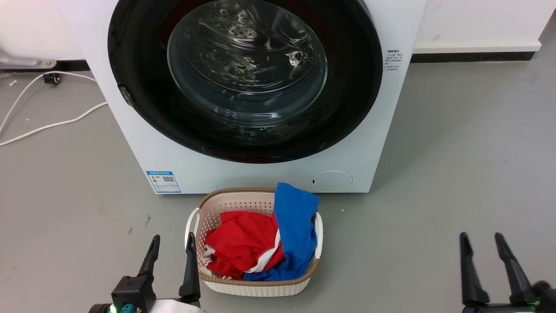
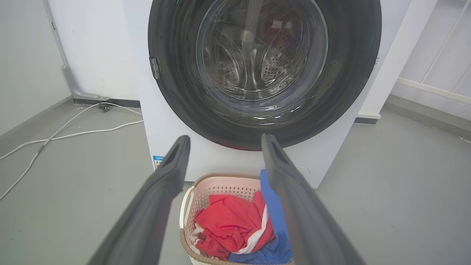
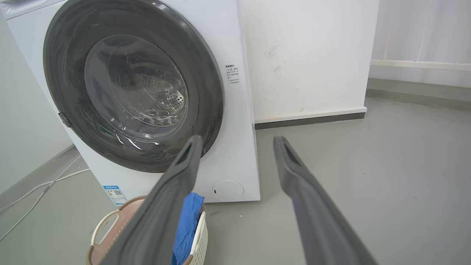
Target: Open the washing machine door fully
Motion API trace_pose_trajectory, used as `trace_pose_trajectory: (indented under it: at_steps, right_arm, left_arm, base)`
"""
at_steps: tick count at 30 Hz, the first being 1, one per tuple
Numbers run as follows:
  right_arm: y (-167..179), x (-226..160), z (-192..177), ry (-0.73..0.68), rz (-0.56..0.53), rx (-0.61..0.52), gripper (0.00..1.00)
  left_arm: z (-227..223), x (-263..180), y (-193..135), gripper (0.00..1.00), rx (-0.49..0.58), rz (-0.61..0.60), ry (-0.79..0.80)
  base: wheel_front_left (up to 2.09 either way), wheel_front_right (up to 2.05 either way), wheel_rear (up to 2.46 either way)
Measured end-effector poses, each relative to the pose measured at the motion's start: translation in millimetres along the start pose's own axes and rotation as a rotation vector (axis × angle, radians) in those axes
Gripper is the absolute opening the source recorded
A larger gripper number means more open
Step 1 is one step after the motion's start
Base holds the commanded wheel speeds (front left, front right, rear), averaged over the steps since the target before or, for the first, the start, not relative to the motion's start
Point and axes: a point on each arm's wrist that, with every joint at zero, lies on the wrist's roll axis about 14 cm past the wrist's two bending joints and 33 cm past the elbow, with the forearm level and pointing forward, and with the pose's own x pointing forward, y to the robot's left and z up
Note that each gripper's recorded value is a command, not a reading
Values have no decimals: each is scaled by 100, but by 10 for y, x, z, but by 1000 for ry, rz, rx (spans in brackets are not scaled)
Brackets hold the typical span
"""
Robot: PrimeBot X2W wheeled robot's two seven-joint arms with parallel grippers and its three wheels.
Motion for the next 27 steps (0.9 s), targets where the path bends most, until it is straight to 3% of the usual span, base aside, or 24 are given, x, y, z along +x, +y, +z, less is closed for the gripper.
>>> trace_pose_trajectory:
  at_steps: [6, 11, 17, 27]
  right_arm:
    - [-104, 5, 42, -34, -64, 219, 100]
    - [-251, 3, 76, -84, -147, 511, 100]
    - [-152, 7, -3, -90, -177, 863, 100]
    - [-42, 30, 107, -137, -177, 1234, 100]
  left_arm:
    - [-11, -1, 8, 100, 3, 3, 3]
    - [-14, -4, 9, 100, 4, 3, 4]
    - [-15, -12, 19, 100, 4, 6, 5]
    - [6, -17, 41, 100, 15, 11, -2]
  base:
    - [0, 0, 0]
    - [0, 0, 0]
    - [0, 0, 0]
    - [0, 0, 0]
